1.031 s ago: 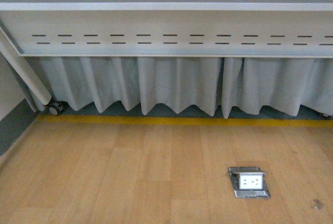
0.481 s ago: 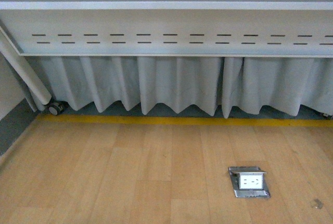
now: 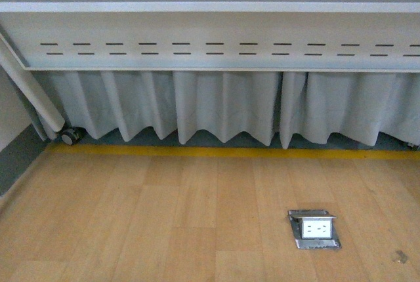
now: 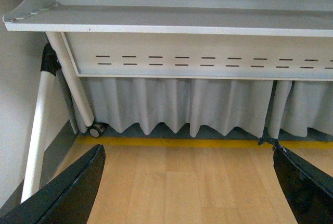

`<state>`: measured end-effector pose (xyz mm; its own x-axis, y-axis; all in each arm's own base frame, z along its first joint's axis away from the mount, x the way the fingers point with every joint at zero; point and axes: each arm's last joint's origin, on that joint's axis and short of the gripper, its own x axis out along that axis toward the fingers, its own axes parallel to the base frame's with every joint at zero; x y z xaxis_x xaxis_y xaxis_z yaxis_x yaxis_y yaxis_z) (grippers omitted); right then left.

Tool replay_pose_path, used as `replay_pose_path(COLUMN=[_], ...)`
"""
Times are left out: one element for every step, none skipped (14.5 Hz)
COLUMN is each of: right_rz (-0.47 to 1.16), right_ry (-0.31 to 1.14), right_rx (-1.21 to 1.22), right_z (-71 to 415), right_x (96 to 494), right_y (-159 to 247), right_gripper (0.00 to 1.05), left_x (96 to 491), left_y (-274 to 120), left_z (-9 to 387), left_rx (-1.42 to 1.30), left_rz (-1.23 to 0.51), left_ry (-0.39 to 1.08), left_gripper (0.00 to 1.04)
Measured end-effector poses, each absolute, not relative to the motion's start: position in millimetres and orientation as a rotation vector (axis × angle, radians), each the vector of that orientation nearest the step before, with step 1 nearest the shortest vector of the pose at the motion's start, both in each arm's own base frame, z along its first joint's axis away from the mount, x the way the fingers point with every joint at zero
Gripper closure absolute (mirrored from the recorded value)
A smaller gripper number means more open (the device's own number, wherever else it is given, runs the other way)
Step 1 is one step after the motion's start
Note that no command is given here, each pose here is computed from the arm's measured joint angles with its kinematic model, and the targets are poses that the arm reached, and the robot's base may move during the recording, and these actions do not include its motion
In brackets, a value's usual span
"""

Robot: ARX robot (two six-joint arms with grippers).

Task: Open oven

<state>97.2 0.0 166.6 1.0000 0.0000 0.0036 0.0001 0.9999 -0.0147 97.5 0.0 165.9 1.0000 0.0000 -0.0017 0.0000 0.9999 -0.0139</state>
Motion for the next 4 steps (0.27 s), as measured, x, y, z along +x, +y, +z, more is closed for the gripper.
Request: replay_pose_path(right_rz=[0.000, 0.000, 0.000, 0.000], right_ry=[-0.004, -0.004, -0.004, -0.004], right_rx=[-0.015, -0.015, -0.015, -0.015], right_z=[166.6, 166.6, 166.6, 166.6], right_x=[97.2, 97.2, 97.2, 97.2], right_y=[0.0, 0.0, 0.0, 0.0], right_gripper=[0.06, 0.06, 0.06, 0.06], left_x=[97.5, 97.5, 97.5, 97.5], left_y=[0.0, 0.0, 0.0, 0.0], left_z=[165.9, 165.9, 165.9, 165.9], left_rx=[-0.014, -0.014, -0.014, -0.014], left_rz=[0.000, 0.000, 0.000, 0.000], left_ry=[0.002, 0.002, 0.002, 0.002], left_gripper=[0.07, 0.07, 0.07, 0.07])
